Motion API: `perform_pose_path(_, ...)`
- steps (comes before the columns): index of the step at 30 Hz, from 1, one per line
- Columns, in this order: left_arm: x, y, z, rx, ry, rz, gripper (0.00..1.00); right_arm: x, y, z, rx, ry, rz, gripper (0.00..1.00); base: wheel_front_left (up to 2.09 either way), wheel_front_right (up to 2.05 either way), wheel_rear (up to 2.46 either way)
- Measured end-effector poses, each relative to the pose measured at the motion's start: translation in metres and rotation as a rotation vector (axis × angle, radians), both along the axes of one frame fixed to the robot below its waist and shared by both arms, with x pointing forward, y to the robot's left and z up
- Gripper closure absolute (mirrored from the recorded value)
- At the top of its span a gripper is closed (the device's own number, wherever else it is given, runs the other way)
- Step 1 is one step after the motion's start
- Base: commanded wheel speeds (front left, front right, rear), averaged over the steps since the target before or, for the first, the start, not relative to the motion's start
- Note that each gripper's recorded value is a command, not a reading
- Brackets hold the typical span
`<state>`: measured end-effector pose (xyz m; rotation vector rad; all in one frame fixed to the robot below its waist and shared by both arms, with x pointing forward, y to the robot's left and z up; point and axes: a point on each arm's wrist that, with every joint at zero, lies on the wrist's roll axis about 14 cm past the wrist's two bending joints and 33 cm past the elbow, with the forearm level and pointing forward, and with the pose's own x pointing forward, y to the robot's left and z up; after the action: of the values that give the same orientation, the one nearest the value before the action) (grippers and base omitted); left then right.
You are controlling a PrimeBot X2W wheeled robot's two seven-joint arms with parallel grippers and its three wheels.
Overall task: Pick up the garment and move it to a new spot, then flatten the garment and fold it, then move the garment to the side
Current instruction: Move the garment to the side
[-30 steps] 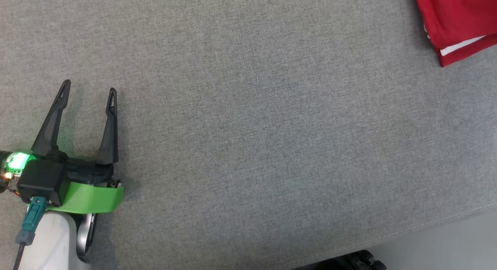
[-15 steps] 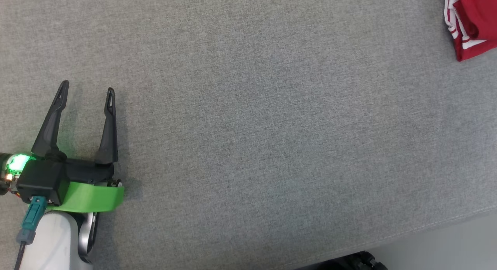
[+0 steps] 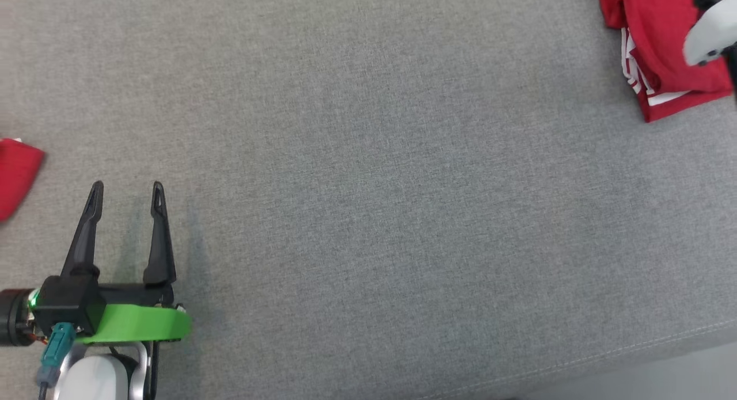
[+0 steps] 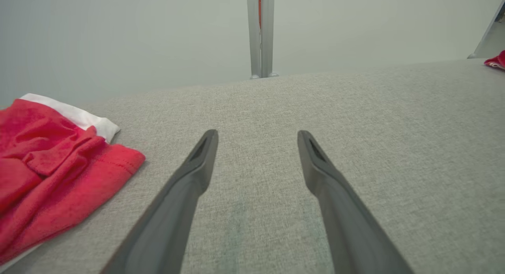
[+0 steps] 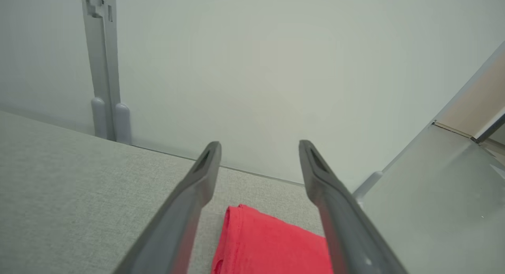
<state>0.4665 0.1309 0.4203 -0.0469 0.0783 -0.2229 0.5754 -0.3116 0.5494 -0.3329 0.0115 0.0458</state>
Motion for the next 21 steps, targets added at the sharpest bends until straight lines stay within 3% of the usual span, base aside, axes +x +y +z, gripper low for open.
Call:
perform_pose_path(4,-0.016,0.013,0.014,0.001,-0.013,0.046,0.00,-0.018,0.032,0.014,0.064,-0.066,0.065,0.00,0.00,0.00,0.00)
perform_pose_path(11,-0.038,0.030,0.040,-0.002,-0.056,0.108,0.00,-0.068,0.070,-0.002,0.181,-0.076,0.115,0.00,0.00,0.00,0.00)
perform_pose_path(21,-0.064,0.046,0.065,-0.004,-0.105,0.155,0.00,-0.139,0.093,-0.027,0.348,-0.071,0.097,0.00,0.00,0.00,0.00)
